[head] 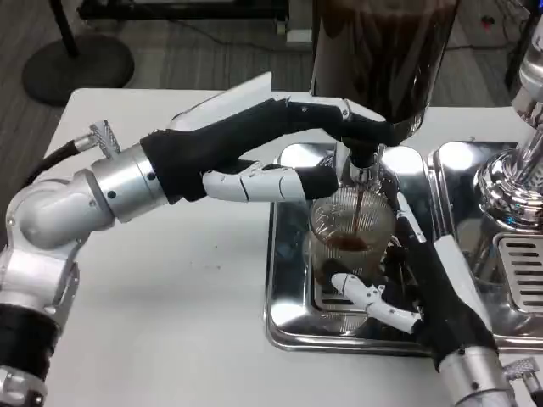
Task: Grasp the cup under the faucet to collect the drink, then remove the cup.
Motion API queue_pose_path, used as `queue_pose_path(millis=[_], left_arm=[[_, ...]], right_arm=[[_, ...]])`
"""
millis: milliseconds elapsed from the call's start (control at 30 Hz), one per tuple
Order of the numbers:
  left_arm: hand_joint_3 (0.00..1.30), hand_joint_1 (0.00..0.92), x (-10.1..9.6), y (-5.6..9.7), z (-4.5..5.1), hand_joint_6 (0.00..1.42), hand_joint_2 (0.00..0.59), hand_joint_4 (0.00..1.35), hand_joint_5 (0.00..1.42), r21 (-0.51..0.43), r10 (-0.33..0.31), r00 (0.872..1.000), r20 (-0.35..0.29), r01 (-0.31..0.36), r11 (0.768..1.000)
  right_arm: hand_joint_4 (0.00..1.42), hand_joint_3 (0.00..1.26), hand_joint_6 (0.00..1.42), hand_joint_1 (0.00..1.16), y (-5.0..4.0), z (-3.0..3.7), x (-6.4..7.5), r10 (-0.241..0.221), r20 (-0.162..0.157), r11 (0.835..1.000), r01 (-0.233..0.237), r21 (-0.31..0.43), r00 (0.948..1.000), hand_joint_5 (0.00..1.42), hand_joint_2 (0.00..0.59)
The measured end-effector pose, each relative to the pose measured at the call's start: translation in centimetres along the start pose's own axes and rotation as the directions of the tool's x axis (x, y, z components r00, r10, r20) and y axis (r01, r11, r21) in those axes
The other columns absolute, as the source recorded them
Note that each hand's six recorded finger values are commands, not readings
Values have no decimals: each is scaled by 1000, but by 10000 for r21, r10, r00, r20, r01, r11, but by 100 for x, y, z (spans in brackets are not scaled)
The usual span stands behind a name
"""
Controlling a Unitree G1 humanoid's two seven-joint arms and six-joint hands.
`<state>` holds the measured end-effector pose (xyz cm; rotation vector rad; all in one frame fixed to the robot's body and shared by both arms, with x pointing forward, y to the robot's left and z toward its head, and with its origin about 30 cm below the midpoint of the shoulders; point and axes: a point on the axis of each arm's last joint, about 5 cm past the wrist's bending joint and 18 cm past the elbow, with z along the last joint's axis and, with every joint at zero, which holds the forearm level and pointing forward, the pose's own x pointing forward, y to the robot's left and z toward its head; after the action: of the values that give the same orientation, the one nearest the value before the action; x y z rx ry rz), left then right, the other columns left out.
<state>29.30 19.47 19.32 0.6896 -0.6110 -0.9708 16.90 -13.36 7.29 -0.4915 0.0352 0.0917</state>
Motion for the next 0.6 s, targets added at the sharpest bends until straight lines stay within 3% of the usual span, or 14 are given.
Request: queue_pose_path(millis=[600], left_arm=[[340, 0, -12, -10, 6, 314, 116, 308, 289, -118, 47, 10000, -54, -48, 9999]], right_arm=[[181, 195, 463, 654, 99, 48, 8, -487, 95, 9973, 491, -544, 9988, 313, 173]])
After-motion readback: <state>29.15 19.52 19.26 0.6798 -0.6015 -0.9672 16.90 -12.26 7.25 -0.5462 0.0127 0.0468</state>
